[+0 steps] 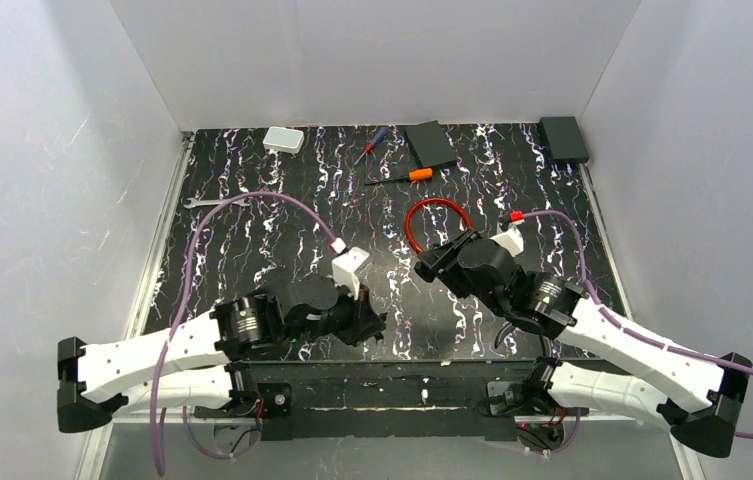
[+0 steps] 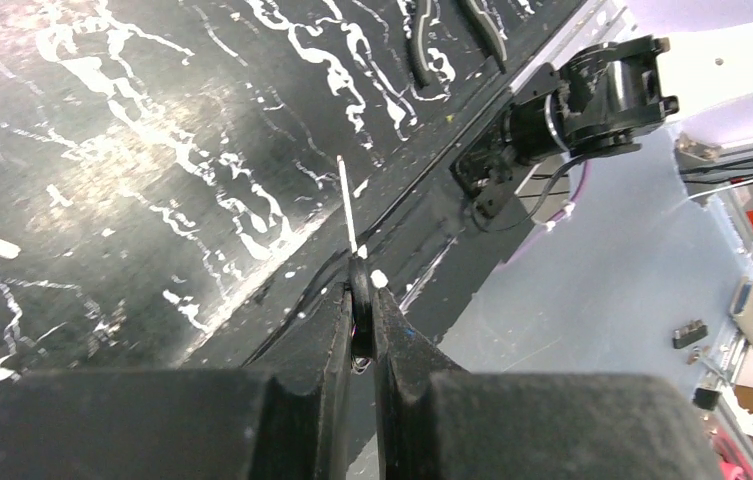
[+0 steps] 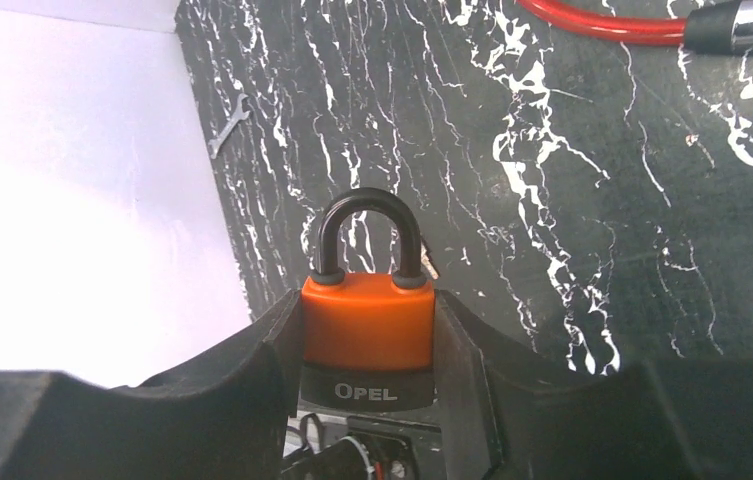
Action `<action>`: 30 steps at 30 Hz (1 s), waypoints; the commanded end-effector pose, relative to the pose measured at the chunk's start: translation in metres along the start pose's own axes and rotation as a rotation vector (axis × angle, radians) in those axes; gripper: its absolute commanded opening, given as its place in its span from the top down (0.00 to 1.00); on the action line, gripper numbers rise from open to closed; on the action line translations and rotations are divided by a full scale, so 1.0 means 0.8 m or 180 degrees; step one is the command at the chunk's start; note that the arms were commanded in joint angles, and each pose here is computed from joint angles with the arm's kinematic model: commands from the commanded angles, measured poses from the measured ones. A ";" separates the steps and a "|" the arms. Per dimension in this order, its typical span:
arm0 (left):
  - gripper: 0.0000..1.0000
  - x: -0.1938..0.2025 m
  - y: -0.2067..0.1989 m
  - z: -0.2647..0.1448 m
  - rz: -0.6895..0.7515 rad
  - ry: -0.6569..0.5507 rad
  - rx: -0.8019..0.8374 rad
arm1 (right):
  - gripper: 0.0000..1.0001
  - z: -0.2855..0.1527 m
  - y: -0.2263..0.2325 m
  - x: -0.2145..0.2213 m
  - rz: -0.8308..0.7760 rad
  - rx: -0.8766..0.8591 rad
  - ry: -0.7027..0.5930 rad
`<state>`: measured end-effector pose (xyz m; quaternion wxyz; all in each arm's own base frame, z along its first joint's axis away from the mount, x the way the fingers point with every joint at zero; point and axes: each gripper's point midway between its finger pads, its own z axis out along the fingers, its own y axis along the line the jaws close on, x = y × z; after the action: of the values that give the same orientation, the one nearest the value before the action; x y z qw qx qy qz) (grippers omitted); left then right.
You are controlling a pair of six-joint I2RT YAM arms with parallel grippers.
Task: Unlock with the key
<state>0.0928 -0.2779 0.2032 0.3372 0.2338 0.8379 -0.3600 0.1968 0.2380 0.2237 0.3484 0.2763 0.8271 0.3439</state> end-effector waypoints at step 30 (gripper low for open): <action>1.00 -0.066 -0.043 0.050 -0.0687 -0.0517 0.0218 | 0.99 -0.029 0.029 0.000 0.0553 -0.0460 0.0191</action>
<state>0.1102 -0.3368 0.2256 0.3399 0.1558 0.8207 -0.4320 0.1783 0.2381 0.2183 0.2998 0.2975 0.8200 0.3863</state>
